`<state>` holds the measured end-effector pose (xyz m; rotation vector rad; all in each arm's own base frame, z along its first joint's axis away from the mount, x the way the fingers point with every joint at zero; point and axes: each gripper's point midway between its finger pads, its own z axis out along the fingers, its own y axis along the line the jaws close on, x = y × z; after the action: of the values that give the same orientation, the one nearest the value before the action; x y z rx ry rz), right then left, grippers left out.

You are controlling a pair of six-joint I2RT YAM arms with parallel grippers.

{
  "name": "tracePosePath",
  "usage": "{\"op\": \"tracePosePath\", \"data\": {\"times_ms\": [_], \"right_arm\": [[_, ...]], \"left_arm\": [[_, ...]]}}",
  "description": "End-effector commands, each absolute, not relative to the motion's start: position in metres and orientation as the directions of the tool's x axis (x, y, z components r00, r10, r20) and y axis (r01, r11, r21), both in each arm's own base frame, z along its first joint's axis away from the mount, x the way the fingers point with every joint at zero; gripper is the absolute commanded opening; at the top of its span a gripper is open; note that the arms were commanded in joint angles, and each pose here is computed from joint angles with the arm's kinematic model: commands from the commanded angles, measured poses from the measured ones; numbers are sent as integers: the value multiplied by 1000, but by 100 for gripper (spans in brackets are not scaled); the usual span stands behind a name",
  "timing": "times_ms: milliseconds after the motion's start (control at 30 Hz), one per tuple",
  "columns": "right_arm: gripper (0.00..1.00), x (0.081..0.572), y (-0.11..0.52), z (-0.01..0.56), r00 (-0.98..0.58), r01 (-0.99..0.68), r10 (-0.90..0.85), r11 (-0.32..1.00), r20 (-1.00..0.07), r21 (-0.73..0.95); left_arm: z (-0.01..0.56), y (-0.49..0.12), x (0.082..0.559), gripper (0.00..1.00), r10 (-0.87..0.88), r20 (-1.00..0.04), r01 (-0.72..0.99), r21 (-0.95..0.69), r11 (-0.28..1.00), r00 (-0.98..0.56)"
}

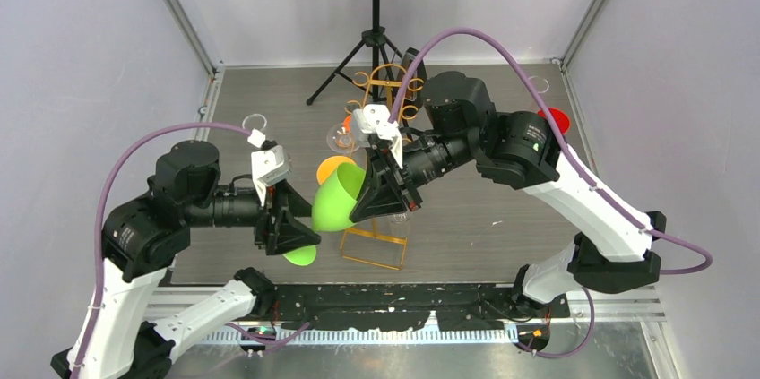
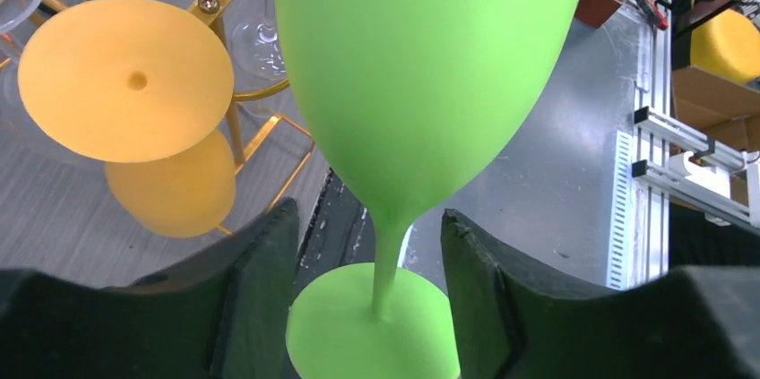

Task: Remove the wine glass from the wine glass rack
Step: Place the wine glass at the center of the board.

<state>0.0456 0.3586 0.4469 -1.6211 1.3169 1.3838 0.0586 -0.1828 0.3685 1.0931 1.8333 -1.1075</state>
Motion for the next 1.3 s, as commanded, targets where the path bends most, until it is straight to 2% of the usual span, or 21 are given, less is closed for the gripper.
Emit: {"op": "tracePosePath", "data": {"times_ms": [0, 33, 133, 167, 633, 833, 1000, 1133, 1267], "right_arm": [[6, 38, 346, 470, -21, -948, -209, -308, -978, 86], [6, 38, 344, 470, -20, -949, -210, -303, -977, 84], [6, 34, 334, 465, -19, -950, -225, -300, -974, 88], [6, 32, 329, 466, -14, -950, -223, -300, -975, 82], [6, 10, 247, 427, -85, -972, -385, -170, -919, 161], [6, 5, 214, 403, -168, -975, -447, -58, -879, 216], [6, 17, 196, 389, -257, -967, -451, 113, -855, 231], [6, 41, 181, 374, -350, -923, -465, 319, -813, 215], [6, 72, 163, 355, -471, -806, -436, 566, -767, 172]], "left_arm": [[377, -184, 64, 62, 276, -896, 921, -272, 278, -348], [378, -183, 63, 64, 274, -897, 921, -270, 280, -346], [381, -182, 62, 97, 268, -903, 924, -263, 278, -337], [382, -182, 62, 99, 267, -904, 924, -259, 280, -334], [379, -177, 67, 100, 255, -909, 914, -238, 328, -328], [380, -177, 68, 100, 248, -909, 910, -244, 334, -335], [379, -180, 75, 100, 245, -903, 900, -257, 353, -354], [378, -181, 85, 100, 229, -902, 883, -260, 390, -367], [382, -181, 89, 100, 197, -913, 874, -252, 415, -356]]}}
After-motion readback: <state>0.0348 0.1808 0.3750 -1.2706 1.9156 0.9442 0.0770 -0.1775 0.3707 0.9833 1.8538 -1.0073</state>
